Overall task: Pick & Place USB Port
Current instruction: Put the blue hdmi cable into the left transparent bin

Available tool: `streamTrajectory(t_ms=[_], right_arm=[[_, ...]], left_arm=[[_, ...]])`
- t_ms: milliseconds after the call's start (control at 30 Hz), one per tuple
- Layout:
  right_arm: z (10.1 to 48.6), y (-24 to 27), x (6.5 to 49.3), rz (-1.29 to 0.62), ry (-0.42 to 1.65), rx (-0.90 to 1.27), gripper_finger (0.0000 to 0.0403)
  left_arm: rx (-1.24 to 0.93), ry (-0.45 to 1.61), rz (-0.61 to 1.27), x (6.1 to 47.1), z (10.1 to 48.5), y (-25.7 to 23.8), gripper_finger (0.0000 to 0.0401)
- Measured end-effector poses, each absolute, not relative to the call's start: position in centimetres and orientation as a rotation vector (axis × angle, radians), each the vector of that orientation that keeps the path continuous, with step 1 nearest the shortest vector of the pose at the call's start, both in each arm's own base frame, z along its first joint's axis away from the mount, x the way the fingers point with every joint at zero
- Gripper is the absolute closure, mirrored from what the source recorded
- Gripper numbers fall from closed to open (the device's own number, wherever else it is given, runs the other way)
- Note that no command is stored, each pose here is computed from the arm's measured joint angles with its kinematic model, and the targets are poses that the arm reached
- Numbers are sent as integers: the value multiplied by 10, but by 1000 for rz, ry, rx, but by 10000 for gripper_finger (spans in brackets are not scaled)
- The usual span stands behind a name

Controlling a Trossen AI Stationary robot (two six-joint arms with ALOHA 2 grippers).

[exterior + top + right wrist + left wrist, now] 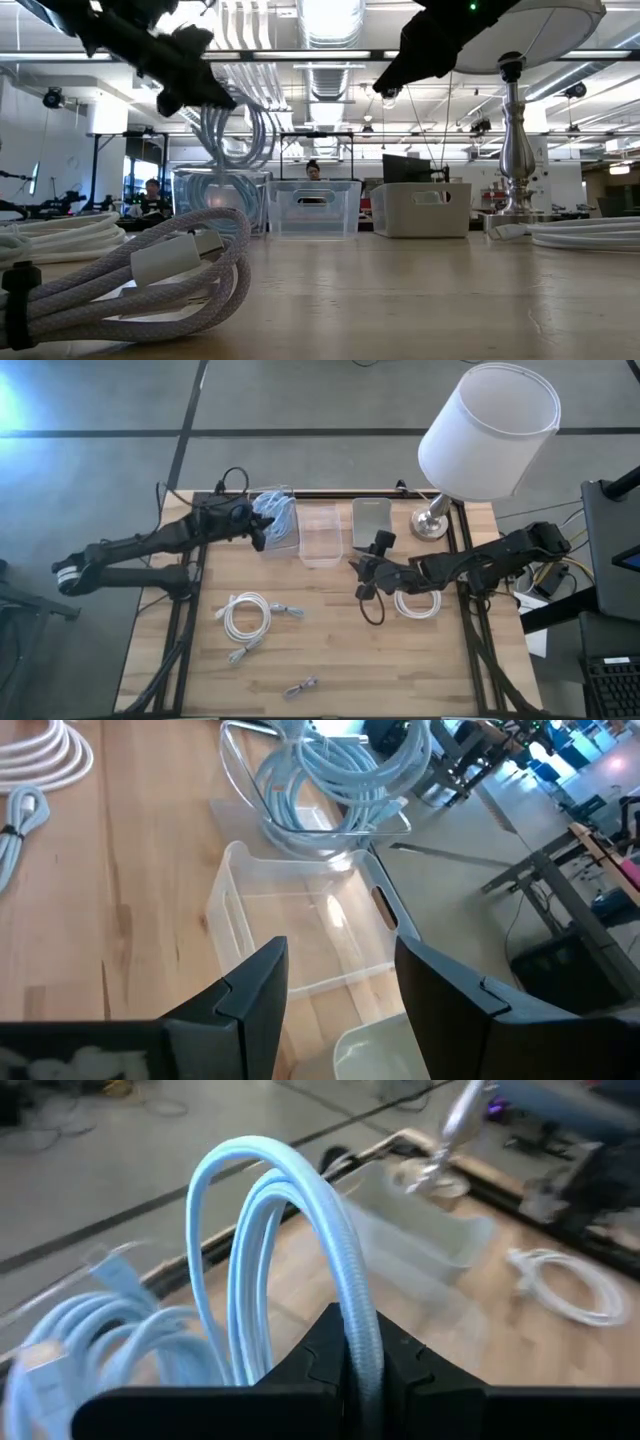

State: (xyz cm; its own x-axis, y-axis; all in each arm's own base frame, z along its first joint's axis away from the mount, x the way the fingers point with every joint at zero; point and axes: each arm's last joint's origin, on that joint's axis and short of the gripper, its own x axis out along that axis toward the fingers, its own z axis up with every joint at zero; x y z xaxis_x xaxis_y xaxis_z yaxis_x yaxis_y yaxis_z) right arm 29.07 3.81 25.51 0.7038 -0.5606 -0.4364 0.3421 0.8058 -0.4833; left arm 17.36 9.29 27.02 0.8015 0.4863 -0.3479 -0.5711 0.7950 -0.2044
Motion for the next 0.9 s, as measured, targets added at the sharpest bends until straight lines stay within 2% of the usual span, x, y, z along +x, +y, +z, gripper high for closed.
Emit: streamTrajectory(t_ms=[300,567,900], right_arm=[[255,38,291,-516,606,-386,220],[251,38,290,-514,619,-392,220],[250,38,291,-516,619,-386,220]], left_arm=[[-468,353,520,191,239,132,378],[-588,422,515,200,219,140,367],[-574,474,523,192,221,135,318]])
